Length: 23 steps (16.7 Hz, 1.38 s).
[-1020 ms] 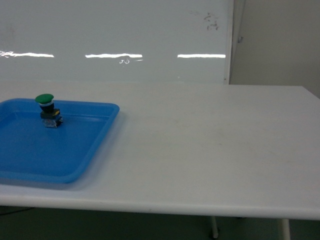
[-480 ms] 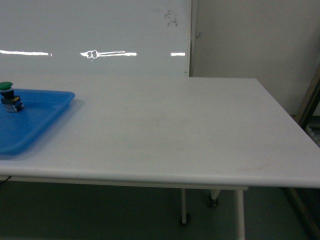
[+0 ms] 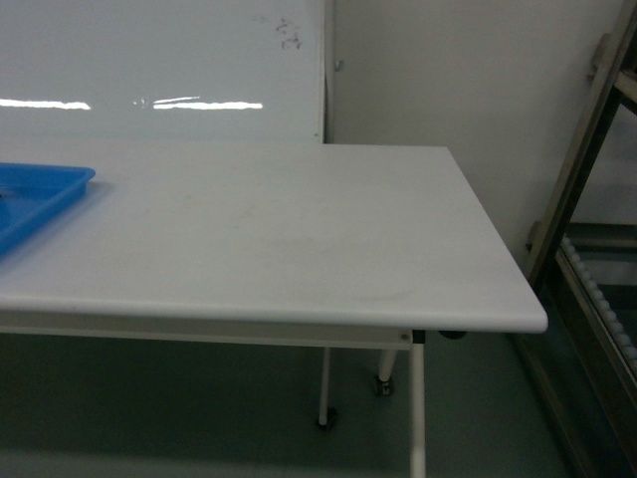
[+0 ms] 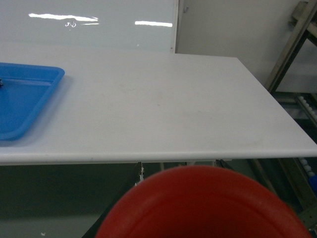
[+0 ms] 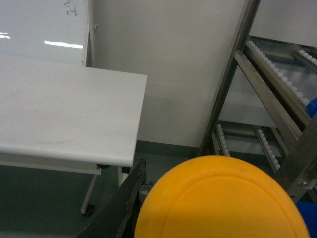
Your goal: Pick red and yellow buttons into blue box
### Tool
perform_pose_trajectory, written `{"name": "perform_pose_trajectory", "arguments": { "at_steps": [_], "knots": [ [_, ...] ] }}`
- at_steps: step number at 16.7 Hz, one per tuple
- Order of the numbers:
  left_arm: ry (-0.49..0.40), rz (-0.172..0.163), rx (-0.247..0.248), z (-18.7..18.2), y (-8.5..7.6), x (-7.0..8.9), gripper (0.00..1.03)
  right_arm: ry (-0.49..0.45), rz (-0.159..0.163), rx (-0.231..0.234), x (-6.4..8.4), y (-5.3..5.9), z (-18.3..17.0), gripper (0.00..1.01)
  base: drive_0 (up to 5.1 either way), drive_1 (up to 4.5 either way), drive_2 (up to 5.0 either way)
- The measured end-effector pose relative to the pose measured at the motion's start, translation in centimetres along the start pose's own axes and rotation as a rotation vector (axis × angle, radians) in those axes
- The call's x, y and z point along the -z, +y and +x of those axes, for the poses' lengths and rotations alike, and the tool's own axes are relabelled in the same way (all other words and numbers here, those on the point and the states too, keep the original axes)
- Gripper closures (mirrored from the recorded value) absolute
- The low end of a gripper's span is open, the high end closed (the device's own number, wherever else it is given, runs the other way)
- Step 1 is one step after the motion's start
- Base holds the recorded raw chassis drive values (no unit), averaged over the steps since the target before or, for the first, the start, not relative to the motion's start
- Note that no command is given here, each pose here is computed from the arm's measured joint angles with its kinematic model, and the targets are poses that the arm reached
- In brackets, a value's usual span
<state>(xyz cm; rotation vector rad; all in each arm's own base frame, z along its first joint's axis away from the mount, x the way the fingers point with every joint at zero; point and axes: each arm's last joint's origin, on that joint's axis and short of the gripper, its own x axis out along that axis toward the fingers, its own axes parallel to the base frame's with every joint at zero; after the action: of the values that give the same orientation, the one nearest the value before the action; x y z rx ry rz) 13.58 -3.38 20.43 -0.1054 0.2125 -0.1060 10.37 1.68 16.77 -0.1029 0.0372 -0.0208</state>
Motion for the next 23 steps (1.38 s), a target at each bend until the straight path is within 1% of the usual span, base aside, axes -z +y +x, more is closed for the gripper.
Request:
{"name": "perform_pose_trajectory", "arguments": {
  "at_steps": [10, 23],
  "knots": [
    [-0.001, 0.000, 0.000, -0.01, 0.00, -0.01, 0.69, 0.003, -0.001, 0.002, 0.03, 0.00, 0.00, 0.66, 4.7, -3.86, -0.8],
    [-0.002, 0.000, 0.000, -0.01, 0.00, -0.02, 0.69, 0.001, 0.000, 0.002, 0.01, 0.00, 0.00, 0.66, 4.9, -2.46, -2.5]
  ]
}}
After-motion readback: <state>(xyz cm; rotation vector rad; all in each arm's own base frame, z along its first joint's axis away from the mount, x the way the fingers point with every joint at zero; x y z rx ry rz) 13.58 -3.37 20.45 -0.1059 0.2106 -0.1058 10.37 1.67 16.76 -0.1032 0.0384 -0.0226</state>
